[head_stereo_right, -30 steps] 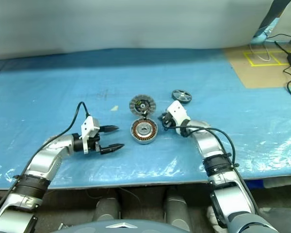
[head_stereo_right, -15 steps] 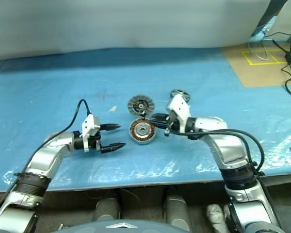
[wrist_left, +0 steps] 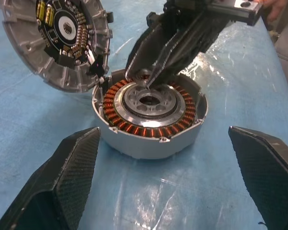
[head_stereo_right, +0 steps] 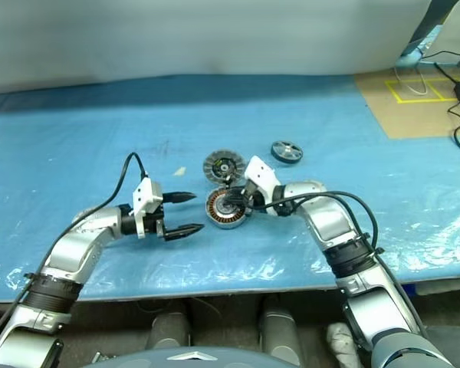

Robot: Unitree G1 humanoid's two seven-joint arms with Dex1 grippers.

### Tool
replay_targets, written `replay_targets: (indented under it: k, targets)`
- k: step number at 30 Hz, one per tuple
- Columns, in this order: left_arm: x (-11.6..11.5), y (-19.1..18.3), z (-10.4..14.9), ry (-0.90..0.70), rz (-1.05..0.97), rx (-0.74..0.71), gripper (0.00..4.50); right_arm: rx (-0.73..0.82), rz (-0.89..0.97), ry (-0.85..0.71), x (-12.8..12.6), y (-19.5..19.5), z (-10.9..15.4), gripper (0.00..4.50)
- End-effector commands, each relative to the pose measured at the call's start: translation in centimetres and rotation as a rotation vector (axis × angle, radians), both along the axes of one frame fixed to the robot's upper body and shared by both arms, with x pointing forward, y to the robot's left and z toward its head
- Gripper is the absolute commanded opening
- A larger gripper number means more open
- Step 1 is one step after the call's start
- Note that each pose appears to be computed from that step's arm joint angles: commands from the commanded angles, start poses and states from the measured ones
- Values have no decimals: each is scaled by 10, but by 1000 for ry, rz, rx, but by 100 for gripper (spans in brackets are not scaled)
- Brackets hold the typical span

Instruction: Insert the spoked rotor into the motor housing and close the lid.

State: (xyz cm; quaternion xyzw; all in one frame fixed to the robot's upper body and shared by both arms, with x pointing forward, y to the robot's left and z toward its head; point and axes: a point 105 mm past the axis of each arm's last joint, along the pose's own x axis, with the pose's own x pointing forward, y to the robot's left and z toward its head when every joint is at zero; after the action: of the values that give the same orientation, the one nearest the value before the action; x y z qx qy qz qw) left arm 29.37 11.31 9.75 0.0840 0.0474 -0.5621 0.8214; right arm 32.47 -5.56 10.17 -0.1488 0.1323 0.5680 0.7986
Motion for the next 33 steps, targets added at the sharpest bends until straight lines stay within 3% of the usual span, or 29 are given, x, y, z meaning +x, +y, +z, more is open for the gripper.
replay_targets:
  k: [1,9,25,31,33]
  targets:
    - [-3,-4,9,-25,-9,-15,450,15,33,-34,-1,4,9,57]
    - [-2,-8,13,-25,-12,-17,450,-55,-5,-54,8,1,-9,57]
    - [-1,-9,15,-22,-18,-11,450,-106,-1,-52,7,-6,-21,57]
    - [-1,-8,15,-20,-15,-9,450,-80,-7,-28,5,-1,-21,259]
    - [-1,-8,14,-18,-13,-7,450,-55,3,-27,3,-1,-15,259]
